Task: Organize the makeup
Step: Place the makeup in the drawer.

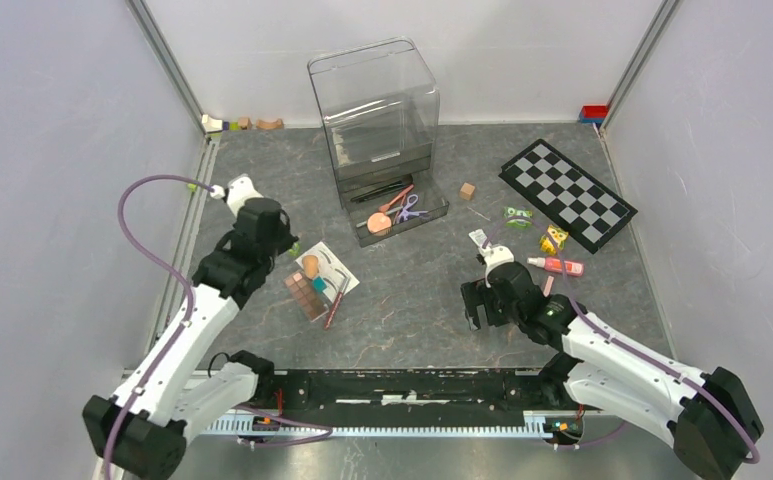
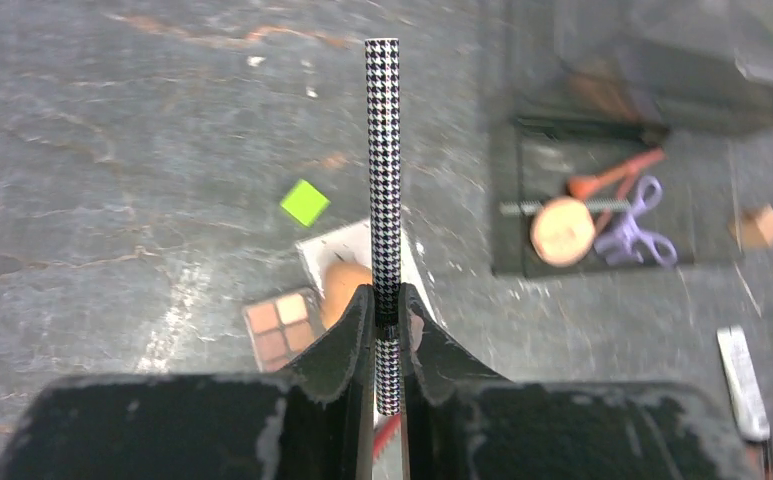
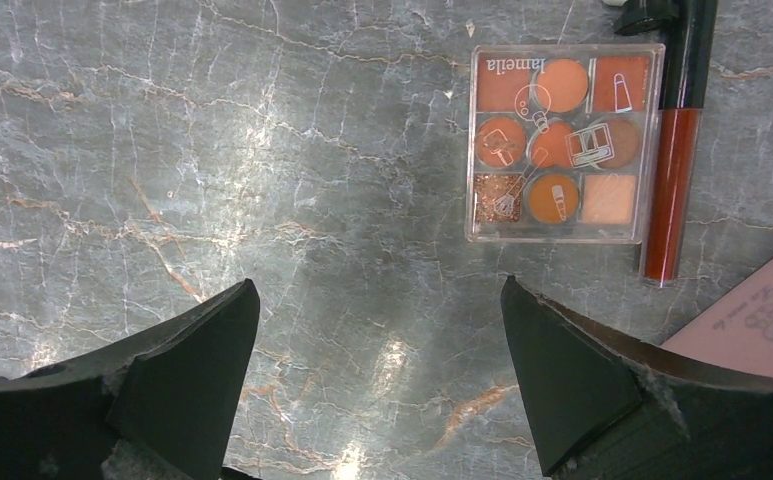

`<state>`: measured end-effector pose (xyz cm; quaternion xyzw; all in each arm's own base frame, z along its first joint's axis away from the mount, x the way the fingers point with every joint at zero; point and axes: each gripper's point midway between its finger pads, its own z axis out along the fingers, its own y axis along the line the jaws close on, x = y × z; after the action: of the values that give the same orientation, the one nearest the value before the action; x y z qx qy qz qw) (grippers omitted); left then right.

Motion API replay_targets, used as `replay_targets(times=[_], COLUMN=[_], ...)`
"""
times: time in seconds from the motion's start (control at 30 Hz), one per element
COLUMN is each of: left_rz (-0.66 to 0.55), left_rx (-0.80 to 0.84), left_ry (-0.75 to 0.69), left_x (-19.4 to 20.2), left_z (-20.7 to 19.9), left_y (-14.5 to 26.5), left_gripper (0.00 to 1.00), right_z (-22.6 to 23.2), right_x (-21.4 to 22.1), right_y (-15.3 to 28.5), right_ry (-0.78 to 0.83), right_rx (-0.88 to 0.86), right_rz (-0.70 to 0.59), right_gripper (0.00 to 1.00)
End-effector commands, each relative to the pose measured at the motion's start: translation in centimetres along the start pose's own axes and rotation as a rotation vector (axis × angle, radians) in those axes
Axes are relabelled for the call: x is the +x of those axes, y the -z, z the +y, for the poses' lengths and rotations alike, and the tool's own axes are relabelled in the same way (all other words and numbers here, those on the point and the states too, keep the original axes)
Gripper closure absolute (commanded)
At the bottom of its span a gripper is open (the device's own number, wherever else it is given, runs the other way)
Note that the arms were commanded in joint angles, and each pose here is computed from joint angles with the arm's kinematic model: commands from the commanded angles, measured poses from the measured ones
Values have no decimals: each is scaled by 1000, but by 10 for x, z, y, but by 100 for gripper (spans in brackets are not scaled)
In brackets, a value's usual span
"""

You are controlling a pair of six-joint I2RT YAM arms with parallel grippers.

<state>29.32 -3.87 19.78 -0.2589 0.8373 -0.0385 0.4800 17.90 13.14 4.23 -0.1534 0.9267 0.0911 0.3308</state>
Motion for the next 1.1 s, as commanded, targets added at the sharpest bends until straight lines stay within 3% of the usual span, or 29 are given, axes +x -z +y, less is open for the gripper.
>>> replay_targets(times=[0.0,0.17,0.33,0.5,0.73,0.87,1.07], left_rz=[-53,-64,21,8,-47,12,46], left_rx=[45,202,352,502,703,922,865], left_ry=[-167,-407,-671,-890,-1190,-1320,-1334], left_x=[3,40,92,109,119,136,114], left_z=[-21,-84,-150,-197,-227,-232,-225], left_y=[30,57,60,58,49,44,0], left_gripper=[98,98,98,98,98,98,98], right_z=[-4,-4,-4,-7,-10,-10,-11], right_x=[-9,-8,-6,-6,-8,-8,-7], right_y=[2,1,1,2,5,6,7], right_ry=[-34,-51,-61,-63,-64,-62,-55], right_rx=[24,24,25,36,45,43,49], right_rz=[-48,-55,-56,-65,-83,-81,-79], right_gripper=[2,2,2,2,2,2,2])
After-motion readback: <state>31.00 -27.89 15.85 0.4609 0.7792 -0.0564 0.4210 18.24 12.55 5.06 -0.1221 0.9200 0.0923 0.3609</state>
